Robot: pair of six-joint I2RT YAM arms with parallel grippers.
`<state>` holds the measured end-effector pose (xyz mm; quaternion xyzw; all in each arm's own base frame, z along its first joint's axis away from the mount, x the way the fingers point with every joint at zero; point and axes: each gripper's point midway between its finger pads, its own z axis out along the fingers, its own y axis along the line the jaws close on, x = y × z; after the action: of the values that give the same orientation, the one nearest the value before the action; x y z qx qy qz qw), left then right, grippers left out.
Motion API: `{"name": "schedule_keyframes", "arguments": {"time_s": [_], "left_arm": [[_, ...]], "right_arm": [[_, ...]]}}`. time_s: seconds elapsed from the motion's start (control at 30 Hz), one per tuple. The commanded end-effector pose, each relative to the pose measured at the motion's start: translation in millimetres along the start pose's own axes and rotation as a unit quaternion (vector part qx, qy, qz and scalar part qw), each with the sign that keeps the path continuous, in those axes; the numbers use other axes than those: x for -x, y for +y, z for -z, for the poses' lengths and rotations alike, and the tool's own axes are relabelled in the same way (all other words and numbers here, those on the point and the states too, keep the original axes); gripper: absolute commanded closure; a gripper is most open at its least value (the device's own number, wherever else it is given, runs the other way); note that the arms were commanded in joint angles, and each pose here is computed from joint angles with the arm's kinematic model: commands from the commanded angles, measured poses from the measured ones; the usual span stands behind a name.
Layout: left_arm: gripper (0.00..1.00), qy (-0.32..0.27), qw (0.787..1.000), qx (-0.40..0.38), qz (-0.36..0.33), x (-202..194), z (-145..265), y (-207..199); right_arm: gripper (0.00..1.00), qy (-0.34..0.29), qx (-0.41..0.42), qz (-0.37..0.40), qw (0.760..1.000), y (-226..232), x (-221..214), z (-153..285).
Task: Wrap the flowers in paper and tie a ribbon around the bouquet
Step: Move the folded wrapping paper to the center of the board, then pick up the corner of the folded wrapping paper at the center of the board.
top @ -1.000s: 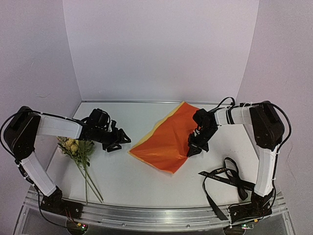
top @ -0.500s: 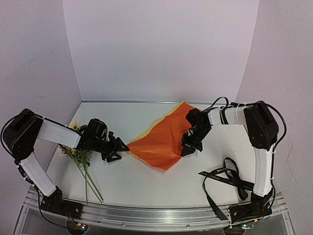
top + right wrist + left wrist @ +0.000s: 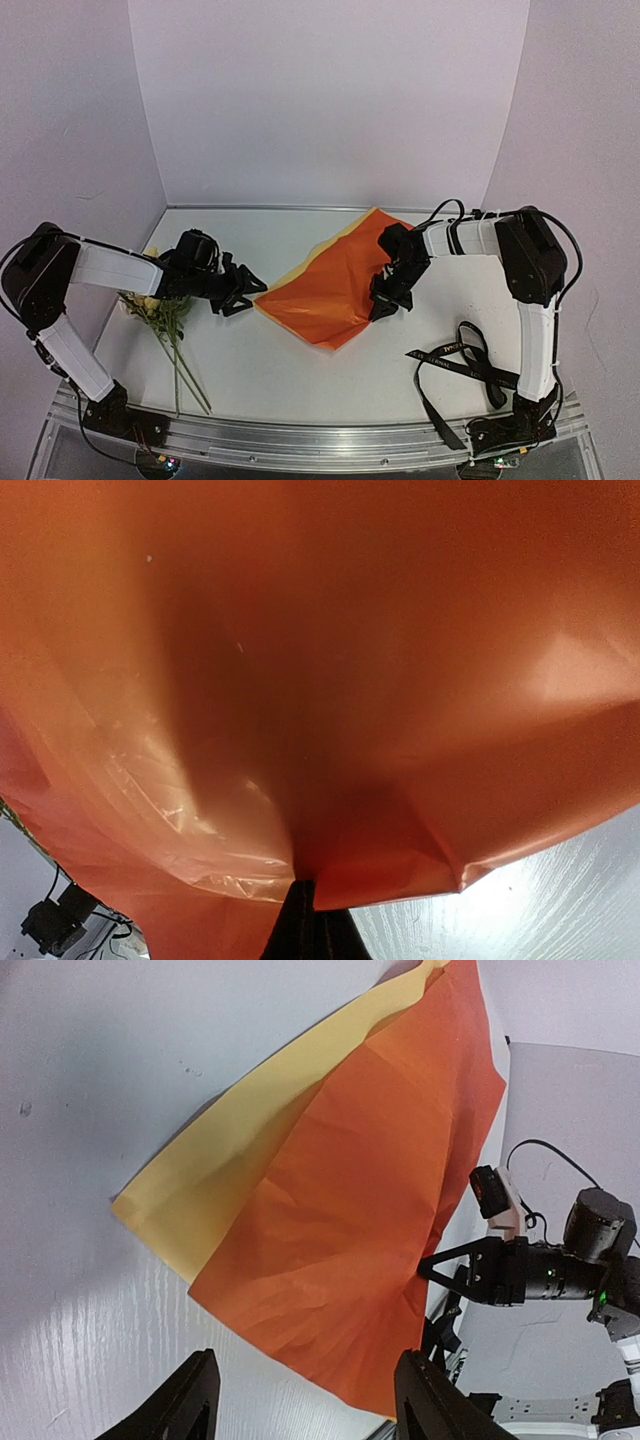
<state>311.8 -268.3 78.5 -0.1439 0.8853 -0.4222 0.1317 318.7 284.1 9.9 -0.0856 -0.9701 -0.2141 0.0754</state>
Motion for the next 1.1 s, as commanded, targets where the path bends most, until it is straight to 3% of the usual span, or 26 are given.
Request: {"name": "schedule_keyframes", "arguments": {"time_s": [0.0,0.5,0.67,0.87,0.97,1.03,1.07], "left_arm": [[0.38,-0.021,1.0,-0.014,-0.001,20.4,-7.5,-10.6],[0.44,-0.003,0.998,-0.046,0.032,30.6,-39.2,-10.4],[0.62,-0.002,0.998,-0.06,0.036,36.4,-47.1,-16.6],[0.97,-0.017,0.998,-0.053,0.017,38.5,-34.8,-22.4],[1.0,-0.045,0.998,-0.031,-0.01,40.4,-15.6,-22.4],[1.0,-0.075,0.997,-0.016,-0.024,42.6,4.9,-24.0],[1.0,-0.09,0.995,-0.011,-0.031,41.9,16.7,-24.9]], "right_arm": [[1.0,-0.005,-0.009,-0.001,1.0,2.2,4.6,-4.0],[1.0,0.002,-0.004,-0.002,1.0,6.1,5.2,-6.9],[1.0,0.01,-0.003,0.0,1.0,9.4,4.6,-9.0],[1.0,0.013,-0.009,0.019,1.0,16.2,4.0,-9.4],[0.98,0.01,-0.01,0.033,0.999,26.4,5.1,-9.6],[0.89,0.009,-0.008,0.042,0.999,37.1,5.2,-10.9],[0.8,0.006,-0.005,0.047,0.999,43.7,6.3,-10.0]]}}
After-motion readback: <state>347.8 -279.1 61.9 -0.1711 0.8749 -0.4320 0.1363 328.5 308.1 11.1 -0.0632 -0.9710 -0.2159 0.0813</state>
